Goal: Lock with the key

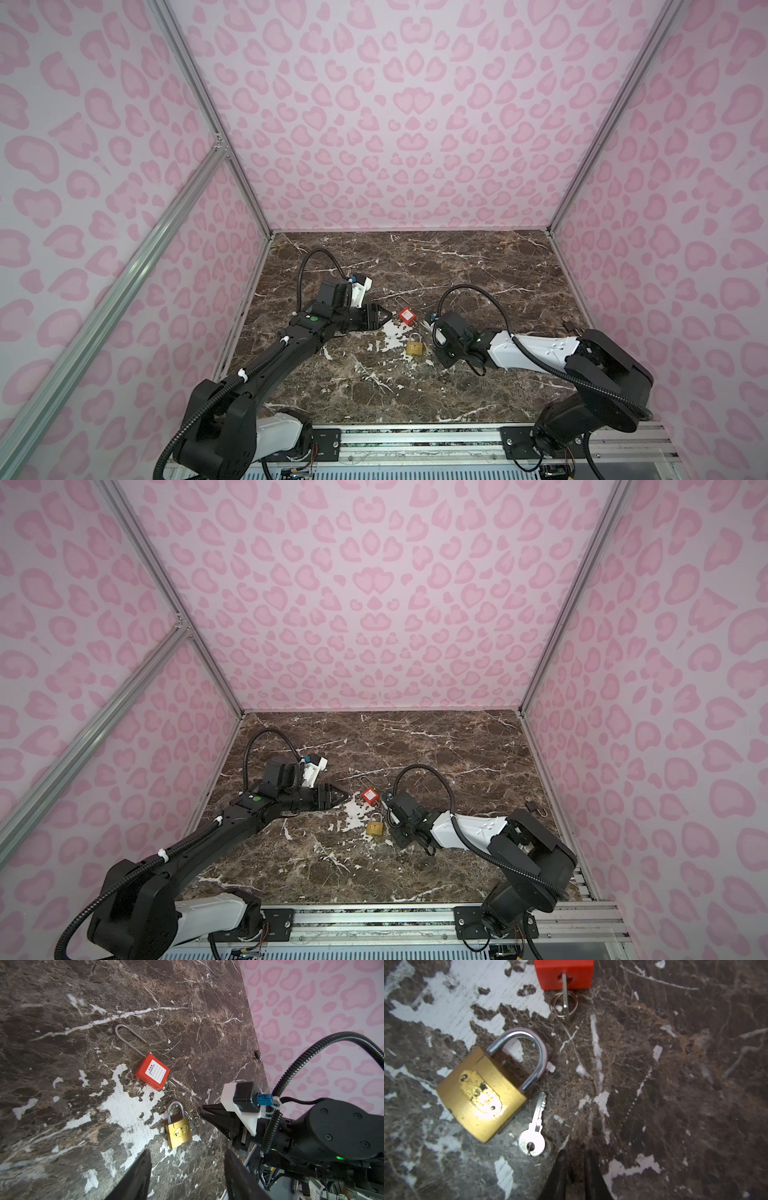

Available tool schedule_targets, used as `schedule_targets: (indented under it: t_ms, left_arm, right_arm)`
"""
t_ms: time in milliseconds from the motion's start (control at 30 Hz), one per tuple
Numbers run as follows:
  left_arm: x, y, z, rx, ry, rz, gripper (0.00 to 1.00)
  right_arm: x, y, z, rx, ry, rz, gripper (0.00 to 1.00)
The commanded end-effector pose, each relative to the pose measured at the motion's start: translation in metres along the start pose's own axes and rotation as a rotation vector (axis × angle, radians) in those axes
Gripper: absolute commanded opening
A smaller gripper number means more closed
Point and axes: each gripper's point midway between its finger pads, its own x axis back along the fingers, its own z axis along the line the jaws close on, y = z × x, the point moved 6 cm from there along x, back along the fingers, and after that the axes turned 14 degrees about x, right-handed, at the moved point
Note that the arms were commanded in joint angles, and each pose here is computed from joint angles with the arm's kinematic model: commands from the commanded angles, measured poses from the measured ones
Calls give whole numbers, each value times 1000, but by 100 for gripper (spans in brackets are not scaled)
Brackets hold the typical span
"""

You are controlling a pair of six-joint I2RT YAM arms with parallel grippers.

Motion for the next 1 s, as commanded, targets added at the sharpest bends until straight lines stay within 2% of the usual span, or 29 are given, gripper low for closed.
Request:
schedule_targets:
  t_ms: [0,667,967]
  left_arm:
    - [0,3,-5,-14,-22,-2,58]
    - [2,0,-2,-12,-17,-3,58]
    - [3,0,-3,-11,-19,-7,58]
  right_arm:
    - [-2,-4,4,-4,27,14,19]
    - [-4,-1,13,25,83,26,19]
    - [13,7,-2,-13,29,-15,22]
